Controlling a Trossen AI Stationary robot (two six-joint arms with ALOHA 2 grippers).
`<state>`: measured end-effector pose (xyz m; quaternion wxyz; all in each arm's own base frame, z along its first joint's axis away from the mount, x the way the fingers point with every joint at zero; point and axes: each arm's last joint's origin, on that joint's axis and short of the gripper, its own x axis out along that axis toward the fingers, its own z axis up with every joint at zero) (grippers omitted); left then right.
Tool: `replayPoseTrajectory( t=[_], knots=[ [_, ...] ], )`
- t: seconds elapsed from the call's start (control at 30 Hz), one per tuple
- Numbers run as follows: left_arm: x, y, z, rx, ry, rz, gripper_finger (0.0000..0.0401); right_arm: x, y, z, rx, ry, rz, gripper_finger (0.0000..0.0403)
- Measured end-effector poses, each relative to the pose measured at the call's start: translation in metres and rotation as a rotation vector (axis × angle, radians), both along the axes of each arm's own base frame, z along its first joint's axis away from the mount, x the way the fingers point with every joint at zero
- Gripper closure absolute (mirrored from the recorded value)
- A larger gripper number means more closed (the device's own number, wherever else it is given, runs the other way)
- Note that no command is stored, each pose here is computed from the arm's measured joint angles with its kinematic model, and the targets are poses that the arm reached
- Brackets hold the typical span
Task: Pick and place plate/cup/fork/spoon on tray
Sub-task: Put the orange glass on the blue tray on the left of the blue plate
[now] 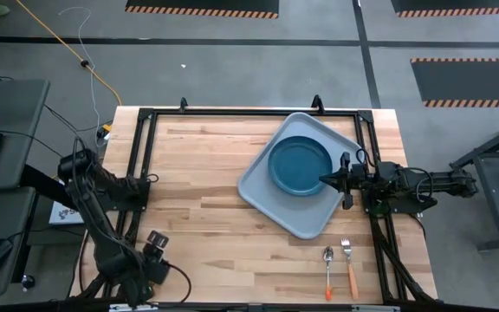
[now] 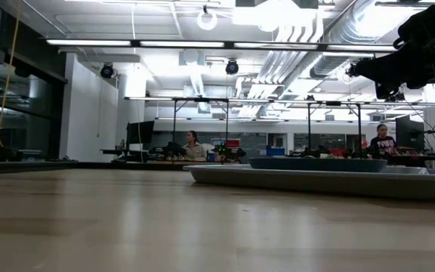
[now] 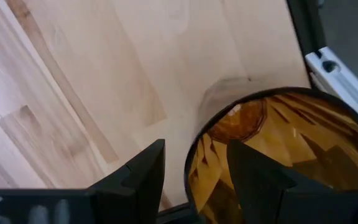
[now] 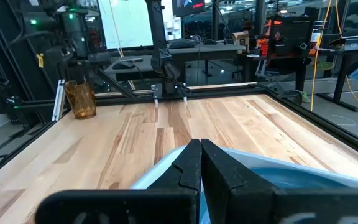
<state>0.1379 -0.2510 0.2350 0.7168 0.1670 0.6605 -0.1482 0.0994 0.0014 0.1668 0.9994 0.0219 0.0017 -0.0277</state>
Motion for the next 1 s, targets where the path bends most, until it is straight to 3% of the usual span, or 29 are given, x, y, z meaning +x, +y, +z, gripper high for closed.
replayPoseTrajectory(
  t=[0.43, 0.53, 0.67, 0.83, 1.0],
  knots=[
    [0.005, -0.006, -0.018, 0.041, 0.071, -0.014, 0.0248, 0.0, 0.0, 0.0, 0.0, 0.0, 0.0, 0.0402],
    [0.007, -0.005, -0.018, 0.04, 0.071, 0.038, 0.0286, 0.0, 0.0, 0.0, 0.0, 0.0, 0.0, 0.0402],
    [0.015, 0.001, -0.018, 0.046, 0.08, 0.132, 0.0379, 0.0, 0.0, 0.0, 0.0, 0.0, 0.0, 0.0402],
    [0.032, 0.025, 0.001, 0.1, 0.072, 0.224, 0.0394, 0.0, 0.0, 0.0, 0.0, 0.0, 0.0, 0.0402],
    [0.068, 0.071, 0.052, 0.211, -0.121, 0.29, 0.0397, 0.0, 0.0, 0.0, 0.0, 0.0, 0.0, 0.0402]
  ],
)
